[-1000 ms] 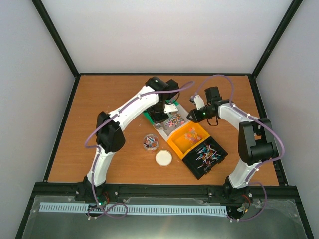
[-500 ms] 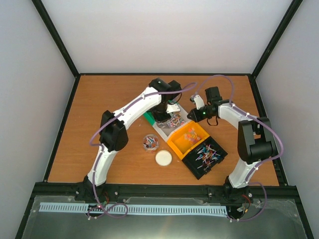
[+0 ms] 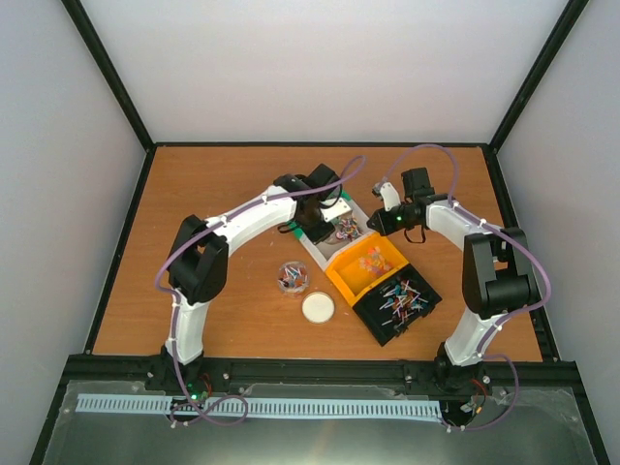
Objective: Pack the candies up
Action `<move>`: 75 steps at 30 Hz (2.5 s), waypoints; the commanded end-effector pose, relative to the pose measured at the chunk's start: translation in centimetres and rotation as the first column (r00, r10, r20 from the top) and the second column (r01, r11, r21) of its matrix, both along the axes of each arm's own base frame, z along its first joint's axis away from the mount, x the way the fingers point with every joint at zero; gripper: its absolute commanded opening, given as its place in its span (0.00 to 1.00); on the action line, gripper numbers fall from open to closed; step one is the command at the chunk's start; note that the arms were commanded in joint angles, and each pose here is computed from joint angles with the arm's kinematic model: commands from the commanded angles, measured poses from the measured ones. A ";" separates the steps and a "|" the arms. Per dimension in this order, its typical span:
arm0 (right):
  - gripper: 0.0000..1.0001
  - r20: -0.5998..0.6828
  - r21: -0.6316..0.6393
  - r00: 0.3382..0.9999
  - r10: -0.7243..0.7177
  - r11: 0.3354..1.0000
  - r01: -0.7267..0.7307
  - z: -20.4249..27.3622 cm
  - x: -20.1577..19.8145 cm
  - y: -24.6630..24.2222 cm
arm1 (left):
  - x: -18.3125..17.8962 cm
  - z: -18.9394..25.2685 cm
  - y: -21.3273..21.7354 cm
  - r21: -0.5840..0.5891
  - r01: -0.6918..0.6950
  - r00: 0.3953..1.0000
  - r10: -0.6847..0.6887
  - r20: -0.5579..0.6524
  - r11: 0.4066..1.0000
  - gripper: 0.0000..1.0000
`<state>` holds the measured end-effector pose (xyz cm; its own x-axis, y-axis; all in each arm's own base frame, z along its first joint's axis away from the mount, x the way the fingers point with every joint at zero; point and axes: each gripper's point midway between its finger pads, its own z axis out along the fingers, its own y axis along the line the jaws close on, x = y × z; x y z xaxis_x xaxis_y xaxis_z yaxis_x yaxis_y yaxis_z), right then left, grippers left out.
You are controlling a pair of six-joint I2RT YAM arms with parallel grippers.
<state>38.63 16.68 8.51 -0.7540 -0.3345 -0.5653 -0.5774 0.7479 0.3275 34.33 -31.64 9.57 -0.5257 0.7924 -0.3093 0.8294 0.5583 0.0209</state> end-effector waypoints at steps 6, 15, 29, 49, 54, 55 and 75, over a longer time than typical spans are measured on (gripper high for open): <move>0.03 -0.060 0.019 0.997 0.046 0.999 -0.045 -2.0 -1.7 1.4 | -0.7 -8.1 -2.3 -0.103 0.021 0.998 -0.028 -0.060 0.994 0.01; 0.03 -0.046 -0.006 0.998 0.032 0.999 -0.032 -2.1 -1.4 1.0 | -2.1 -3.9 -3.5 -0.279 0.295 0.951 -0.253 0.177 0.914 0.01; 0.03 -0.056 -0.022 0.998 0.018 1.000 -0.019 -2.7 -1.2 0.9 | -0.3 -5.0 -4.2 -0.386 0.207 0.977 -0.172 0.125 0.899 0.01; 0.03 -0.031 -0.084 0.999 -0.022 0.996 0.019 -2.5 -0.6 -0.6 | -0.7 -4.2 -2.5 -0.461 0.203 0.974 -0.130 0.186 0.864 0.01; 0.03 -0.027 -0.081 0.999 -0.025 0.996 0.022 -2.5 -0.4 -0.8 | -1.1 -3.3 -1.0 -0.466 0.248 0.955 -0.135 0.264 0.849 0.01; 0.03 -0.025 -0.080 0.999 -0.028 0.996 0.026 -2.4 -0.3 -0.9 | -1.3 -2.9 -0.9 -0.478 0.261 0.950 -0.137 0.279 0.838 0.01; 0.03 -0.036 -0.089 0.998 -0.054 0.995 0.051 -2.8 0.2 -2.0 | -0.5 -0.4 1.4 -0.627 0.274 0.936 -0.052 0.349 0.729 0.01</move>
